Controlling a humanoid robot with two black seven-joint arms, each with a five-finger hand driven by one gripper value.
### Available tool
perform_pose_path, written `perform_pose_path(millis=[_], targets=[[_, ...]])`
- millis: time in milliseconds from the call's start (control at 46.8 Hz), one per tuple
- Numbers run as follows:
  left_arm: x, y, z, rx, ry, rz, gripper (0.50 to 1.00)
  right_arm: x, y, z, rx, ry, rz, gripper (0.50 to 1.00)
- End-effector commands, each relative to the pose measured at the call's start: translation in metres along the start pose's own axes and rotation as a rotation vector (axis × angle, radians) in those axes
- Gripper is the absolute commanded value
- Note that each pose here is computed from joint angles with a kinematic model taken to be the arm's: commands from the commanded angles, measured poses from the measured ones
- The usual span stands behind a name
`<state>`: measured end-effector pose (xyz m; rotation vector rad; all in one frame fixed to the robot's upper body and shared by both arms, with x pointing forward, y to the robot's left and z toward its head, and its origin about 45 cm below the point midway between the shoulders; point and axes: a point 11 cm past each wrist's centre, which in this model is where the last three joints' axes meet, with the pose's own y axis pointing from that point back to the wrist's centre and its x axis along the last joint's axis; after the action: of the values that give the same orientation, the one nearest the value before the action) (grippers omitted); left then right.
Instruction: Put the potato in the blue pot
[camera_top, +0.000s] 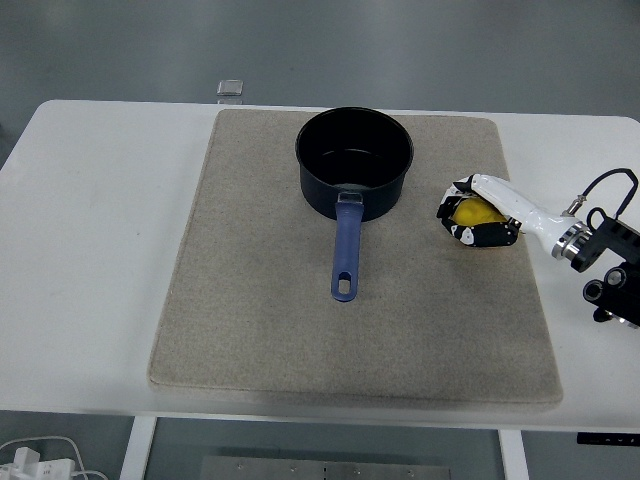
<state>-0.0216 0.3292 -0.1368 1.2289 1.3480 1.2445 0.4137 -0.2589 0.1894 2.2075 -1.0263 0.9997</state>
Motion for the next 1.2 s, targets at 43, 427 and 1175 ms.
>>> perform_pose_path(millis=[43, 427, 1175], targets=[[0.000, 0.000, 0.000, 0.000, 0.000, 0.001, 0.999, 0.004, 0.000, 0.001, -0.011, -0.063, 0.044, 0.765], [-0.001, 0.000, 0.000, 0.002, -0.002, -0.002, 0.999, 0.009, 0.003, 0.005, -0.031, -0.101, 0.072, 0.913], [0.000, 0.000, 0.001, 0.000, 0.001, -0.001, 0.999, 0.001, 0.009, 0.012, -0.051, -0.117, 0.064, 0.913]])
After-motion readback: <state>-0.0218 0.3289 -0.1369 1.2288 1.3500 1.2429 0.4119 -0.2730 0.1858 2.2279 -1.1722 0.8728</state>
